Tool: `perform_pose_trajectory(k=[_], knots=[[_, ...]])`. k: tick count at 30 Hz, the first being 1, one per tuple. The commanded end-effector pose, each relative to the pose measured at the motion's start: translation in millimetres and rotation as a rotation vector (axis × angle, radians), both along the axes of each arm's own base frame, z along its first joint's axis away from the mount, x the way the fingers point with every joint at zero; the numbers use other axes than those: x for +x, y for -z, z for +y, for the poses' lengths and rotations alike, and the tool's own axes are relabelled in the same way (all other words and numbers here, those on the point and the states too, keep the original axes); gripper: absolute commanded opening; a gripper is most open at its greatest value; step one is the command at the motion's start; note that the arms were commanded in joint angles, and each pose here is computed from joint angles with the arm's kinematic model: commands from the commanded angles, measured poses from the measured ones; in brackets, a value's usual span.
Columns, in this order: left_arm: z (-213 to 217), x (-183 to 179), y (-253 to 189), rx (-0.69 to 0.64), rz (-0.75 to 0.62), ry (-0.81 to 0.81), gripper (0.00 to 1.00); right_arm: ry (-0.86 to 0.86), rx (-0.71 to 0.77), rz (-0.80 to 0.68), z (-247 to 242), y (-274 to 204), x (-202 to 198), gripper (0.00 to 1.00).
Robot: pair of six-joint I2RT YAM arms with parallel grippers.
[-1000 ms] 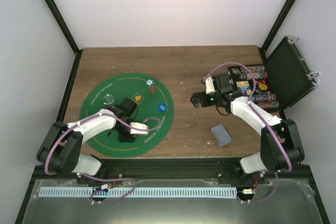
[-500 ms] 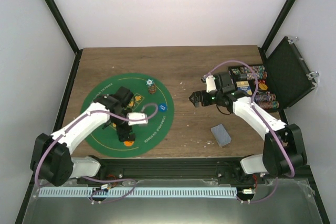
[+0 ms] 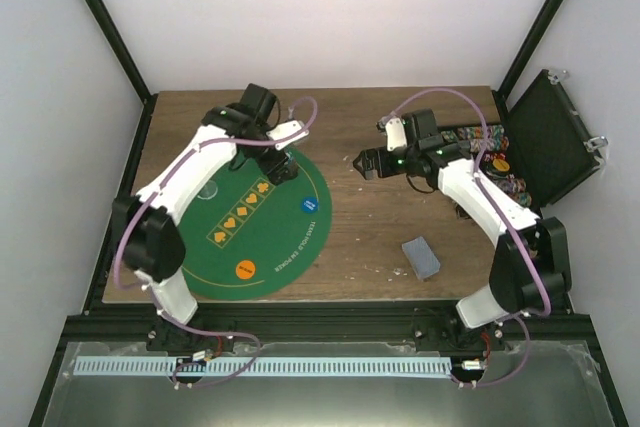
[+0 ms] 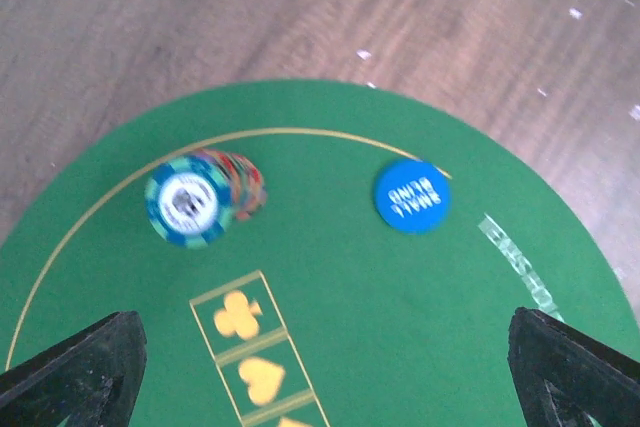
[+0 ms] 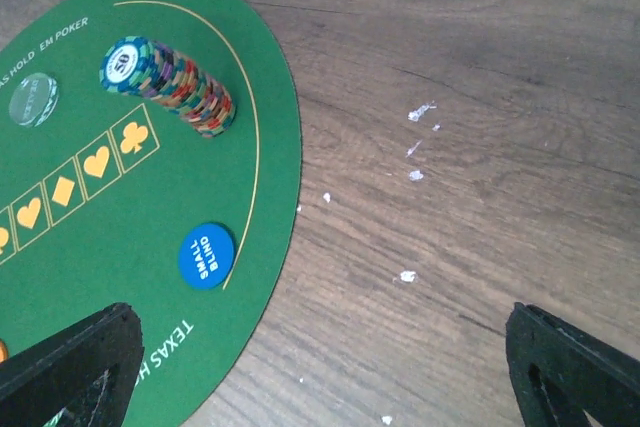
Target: Distribute texas hold em gaming equipment
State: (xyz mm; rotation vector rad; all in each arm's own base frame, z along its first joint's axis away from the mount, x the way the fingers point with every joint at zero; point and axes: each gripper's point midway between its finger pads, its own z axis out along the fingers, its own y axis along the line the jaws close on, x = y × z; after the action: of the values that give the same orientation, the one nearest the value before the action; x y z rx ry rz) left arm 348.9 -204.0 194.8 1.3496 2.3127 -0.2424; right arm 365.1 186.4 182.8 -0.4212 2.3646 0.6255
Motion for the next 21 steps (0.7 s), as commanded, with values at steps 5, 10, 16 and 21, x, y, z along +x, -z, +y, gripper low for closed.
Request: perform_pose_trajectory(k=[5, 10, 16, 21], knots=[[-6, 75, 38, 0.068, -0.035, -0.102, 1.0, -0.011, -0.037, 0.036, -2, 12, 31, 1.0], [-6, 91, 65, 0.091, -0.008, -0.091, 1.0, -0.019, -0.055, 0.08, 0, 32, 41, 1.0], [-1, 103, 97, 0.13, 0.019, -0.098, 1.0, -0.031, -0.061, 0.12, 4, 50, 47, 1.0], [3, 114, 106, 0.138, 0.035, -0.107, 0.98, -0.035, -0.062, 0.134, 5, 55, 51, 1.0]])
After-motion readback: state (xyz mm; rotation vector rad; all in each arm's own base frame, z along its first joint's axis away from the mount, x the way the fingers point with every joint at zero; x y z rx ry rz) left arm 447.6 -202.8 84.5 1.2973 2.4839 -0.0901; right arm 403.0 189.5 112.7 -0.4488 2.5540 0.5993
